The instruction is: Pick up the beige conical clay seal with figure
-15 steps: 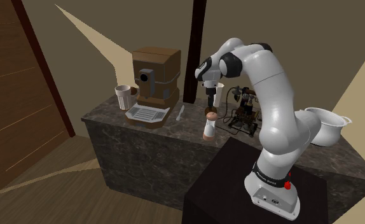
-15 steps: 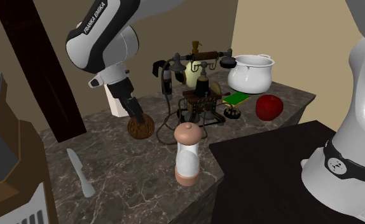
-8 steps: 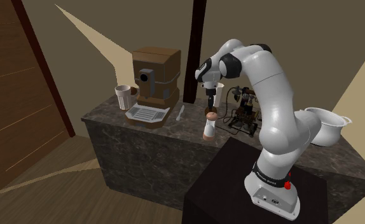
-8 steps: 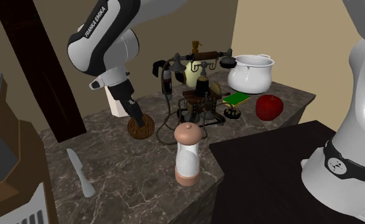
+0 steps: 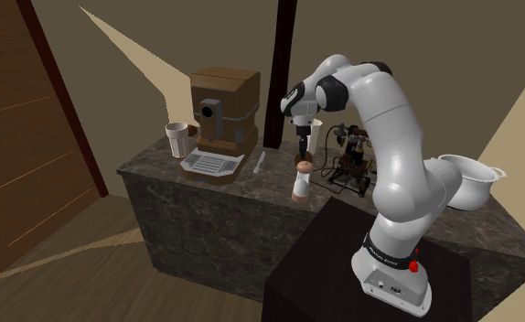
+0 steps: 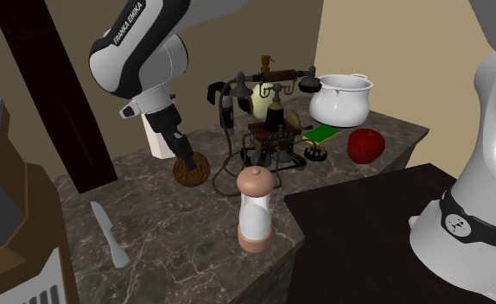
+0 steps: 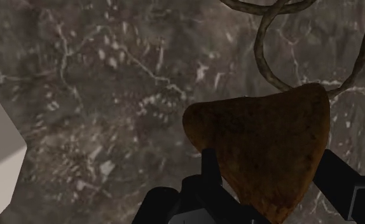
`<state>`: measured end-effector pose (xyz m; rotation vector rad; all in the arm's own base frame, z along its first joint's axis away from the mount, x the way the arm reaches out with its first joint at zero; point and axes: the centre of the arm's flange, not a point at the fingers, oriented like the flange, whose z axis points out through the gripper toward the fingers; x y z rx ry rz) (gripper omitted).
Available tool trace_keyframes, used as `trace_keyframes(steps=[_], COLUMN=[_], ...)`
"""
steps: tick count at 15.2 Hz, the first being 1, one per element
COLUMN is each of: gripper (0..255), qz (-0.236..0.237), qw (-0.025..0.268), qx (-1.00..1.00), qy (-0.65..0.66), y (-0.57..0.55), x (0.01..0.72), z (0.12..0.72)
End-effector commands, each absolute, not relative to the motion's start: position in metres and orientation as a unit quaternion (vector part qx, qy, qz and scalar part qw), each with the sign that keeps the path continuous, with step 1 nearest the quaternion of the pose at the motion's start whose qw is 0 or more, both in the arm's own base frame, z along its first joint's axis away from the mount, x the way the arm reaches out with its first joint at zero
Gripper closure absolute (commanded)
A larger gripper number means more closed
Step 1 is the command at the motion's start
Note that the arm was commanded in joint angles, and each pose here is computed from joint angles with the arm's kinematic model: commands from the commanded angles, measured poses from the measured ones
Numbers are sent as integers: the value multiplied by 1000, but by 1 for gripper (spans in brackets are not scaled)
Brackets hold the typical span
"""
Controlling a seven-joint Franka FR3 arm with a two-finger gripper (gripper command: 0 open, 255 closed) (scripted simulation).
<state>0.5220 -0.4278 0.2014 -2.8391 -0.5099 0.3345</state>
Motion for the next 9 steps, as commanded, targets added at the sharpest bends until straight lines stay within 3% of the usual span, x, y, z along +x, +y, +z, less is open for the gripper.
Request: trace_keyframes(steps=[1,9], gripper=[255,255], qz=[114,114], qw=[119,119], qx=[-971,-971], qy=[-174,-174], y=[-428,-428], x=[522,522], z=[212,255])
